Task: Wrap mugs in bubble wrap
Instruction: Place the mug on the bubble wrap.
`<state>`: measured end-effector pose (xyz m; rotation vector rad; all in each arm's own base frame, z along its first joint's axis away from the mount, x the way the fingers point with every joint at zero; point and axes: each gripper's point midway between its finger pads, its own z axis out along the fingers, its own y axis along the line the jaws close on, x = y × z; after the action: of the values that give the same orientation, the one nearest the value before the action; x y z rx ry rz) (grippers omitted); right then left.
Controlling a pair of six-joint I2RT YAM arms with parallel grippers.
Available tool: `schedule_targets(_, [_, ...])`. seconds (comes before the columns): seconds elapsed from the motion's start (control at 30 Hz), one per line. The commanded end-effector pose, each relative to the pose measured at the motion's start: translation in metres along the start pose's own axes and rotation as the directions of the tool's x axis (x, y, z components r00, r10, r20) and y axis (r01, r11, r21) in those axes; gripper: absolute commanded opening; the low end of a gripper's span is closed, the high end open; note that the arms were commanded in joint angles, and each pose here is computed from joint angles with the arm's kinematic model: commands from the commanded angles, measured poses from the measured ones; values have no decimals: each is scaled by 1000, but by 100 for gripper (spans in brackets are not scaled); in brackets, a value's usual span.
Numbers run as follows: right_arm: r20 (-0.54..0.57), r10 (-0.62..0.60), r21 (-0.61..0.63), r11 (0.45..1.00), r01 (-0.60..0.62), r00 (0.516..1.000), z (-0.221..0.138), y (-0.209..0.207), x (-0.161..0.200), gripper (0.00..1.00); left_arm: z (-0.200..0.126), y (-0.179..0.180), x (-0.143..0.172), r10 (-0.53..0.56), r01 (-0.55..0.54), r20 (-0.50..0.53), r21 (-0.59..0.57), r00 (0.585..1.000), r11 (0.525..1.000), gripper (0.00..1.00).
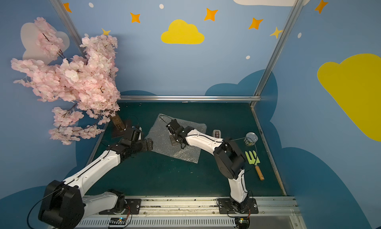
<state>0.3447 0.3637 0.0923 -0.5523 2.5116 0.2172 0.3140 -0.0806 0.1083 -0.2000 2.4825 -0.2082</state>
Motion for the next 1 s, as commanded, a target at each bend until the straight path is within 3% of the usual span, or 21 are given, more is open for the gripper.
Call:
schedule_targets(0.0, [70, 70, 27, 997, -72, 995, -3, -1, -30, 0, 5, -2, -3, -2, 2, -10, 16, 1000, 1000, 100])
schedule_targets(0.37, [29, 172, 71, 982, -174, 985, 5, -15, -9, 0, 16, -2, -20, 1, 0, -24, 20, 1000, 1000, 100])
schedule_targets(0.63, [-87, 145, 50, 989, -141, 986, 12, -7, 7, 0, 21, -4, -22, 9, -9, -37, 19, 999, 1000, 100])
schedule_targets(0.97, [-108, 140, 69, 989, -133, 984, 9, -7, 24, 0, 29, 1, -10, -9, 9, -85, -2, 996, 1000, 100])
